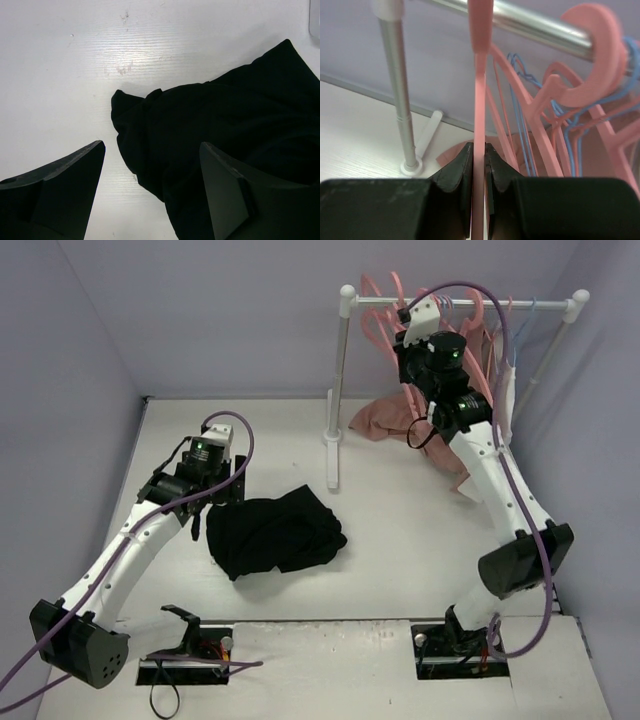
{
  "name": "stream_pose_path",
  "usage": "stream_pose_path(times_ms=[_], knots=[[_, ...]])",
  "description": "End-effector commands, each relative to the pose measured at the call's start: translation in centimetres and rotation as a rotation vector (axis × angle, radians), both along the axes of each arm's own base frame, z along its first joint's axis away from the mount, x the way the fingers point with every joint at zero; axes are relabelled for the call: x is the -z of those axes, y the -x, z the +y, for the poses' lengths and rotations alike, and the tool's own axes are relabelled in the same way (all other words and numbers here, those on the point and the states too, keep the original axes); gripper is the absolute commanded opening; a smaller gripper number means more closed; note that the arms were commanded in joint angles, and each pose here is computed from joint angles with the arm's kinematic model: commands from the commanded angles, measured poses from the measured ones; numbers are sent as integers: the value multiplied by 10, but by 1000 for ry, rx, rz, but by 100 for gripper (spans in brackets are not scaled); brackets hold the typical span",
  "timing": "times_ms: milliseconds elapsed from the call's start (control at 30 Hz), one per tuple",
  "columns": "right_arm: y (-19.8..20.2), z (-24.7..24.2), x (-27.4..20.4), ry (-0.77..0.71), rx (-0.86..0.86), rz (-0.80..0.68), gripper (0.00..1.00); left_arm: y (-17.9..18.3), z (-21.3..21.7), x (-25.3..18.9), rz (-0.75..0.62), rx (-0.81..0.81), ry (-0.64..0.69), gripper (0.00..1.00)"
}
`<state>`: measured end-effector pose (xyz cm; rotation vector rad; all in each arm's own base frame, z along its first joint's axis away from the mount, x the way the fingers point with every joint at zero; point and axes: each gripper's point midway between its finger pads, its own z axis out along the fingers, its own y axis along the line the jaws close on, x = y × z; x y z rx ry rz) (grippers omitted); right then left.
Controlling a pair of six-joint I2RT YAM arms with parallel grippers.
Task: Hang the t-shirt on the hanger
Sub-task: Pick up the hanger from the clothesline.
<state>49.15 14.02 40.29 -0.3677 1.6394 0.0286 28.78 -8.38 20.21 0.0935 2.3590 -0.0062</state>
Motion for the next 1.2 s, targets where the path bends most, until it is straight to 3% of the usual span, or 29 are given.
stream_pose_path(times_ms=[0,267,367,600,800,1167], knots=[[42,-10,-55,-89,17,-145,0,-8,1,-16,-64,-4,7,72],[102,-22,29,-149,20,10,0,10,-15,-27,-96,-3,84,72],[127,-19,57,-183,-1,58,0,28,-28,-24,-106,2,37,72],[184,9,101,-257,-112,131,0,85,-73,28,-56,67,-29,71],[204,20,121,-284,-190,177,0,116,-100,67,-55,165,-153,71],[222,18,124,-303,-232,162,0,118,-92,88,-79,146,-336,68]])
